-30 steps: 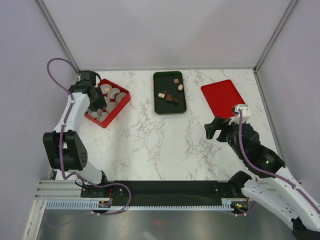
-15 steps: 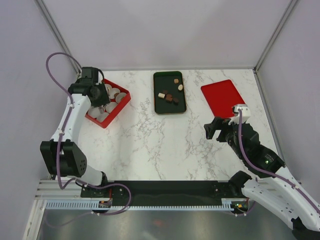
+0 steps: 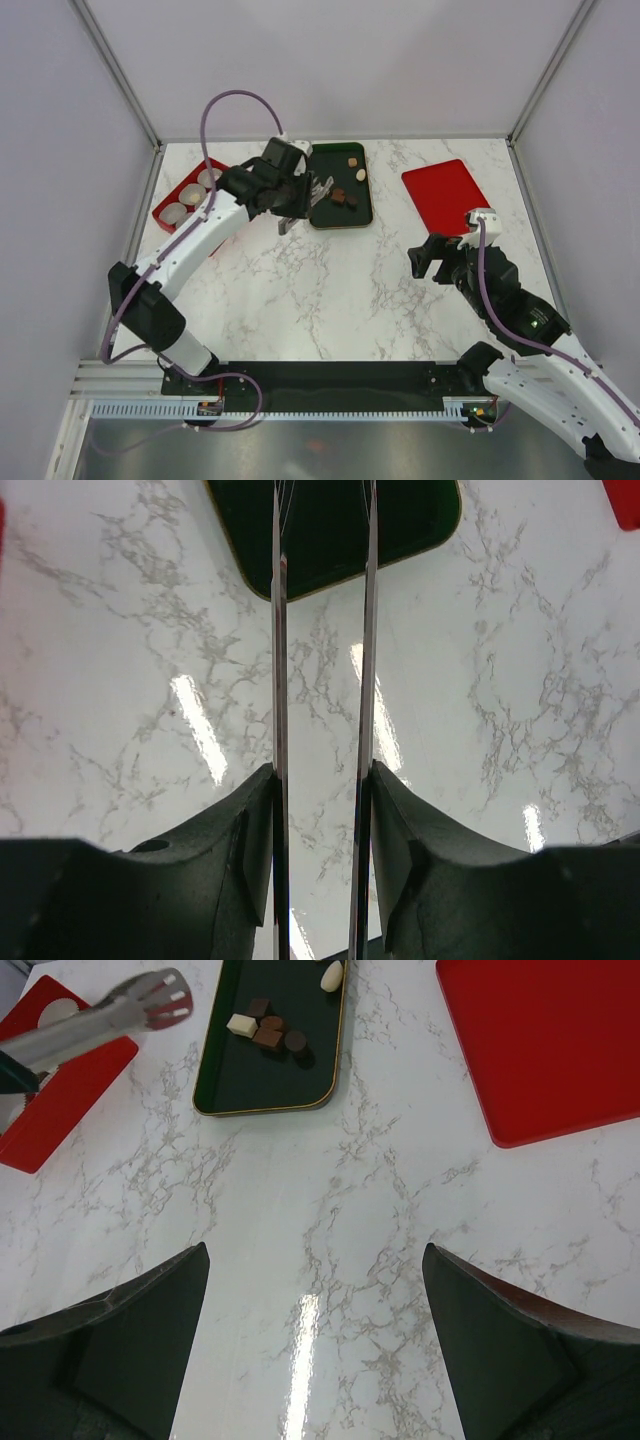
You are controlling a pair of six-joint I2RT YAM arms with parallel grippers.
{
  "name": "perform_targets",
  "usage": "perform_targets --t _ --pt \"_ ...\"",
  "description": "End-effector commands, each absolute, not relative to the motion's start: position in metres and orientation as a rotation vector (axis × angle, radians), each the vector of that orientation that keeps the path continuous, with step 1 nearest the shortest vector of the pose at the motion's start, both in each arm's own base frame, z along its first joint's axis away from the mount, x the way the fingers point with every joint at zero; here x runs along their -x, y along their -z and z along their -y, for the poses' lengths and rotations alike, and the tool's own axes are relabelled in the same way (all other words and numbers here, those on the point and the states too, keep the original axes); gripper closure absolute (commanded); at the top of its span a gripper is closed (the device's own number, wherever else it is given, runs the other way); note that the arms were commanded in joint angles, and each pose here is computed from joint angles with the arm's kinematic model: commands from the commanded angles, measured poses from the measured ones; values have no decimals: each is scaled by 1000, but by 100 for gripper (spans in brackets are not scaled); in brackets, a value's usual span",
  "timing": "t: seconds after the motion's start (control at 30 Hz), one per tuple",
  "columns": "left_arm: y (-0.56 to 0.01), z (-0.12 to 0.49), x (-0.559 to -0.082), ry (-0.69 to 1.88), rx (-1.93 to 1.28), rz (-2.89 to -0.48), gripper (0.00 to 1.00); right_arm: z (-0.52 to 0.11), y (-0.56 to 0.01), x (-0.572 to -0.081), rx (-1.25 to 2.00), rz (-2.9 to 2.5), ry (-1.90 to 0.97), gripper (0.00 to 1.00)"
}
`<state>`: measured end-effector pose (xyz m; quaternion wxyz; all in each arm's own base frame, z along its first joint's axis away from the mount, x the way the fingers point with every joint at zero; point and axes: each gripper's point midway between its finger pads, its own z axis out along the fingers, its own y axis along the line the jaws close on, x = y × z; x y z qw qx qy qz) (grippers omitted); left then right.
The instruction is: Pack the chocolate
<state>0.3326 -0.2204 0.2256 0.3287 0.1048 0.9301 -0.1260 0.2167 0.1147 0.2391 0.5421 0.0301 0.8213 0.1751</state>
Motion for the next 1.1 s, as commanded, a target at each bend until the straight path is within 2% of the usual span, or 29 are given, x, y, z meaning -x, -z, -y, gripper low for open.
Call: perform_targets --t 0.0,0.33,0.63,1.07 --pt "-221 256 -342 373 -265 -2426 53 -112 -263 -218 -102 -1892 -437 4" --pt "-165 312 -352 385 -332 -2510 53 -108 -263 -219 -90 -1885 -406 4" --pt "-129 320 -371 306 -301 -2553 51 -102 -262 -219 -87 -1876 -376 3" --pt "-115 323 -388 238 -309 -2548 51 -97 -264 -219 -84 -1863 -347 3"
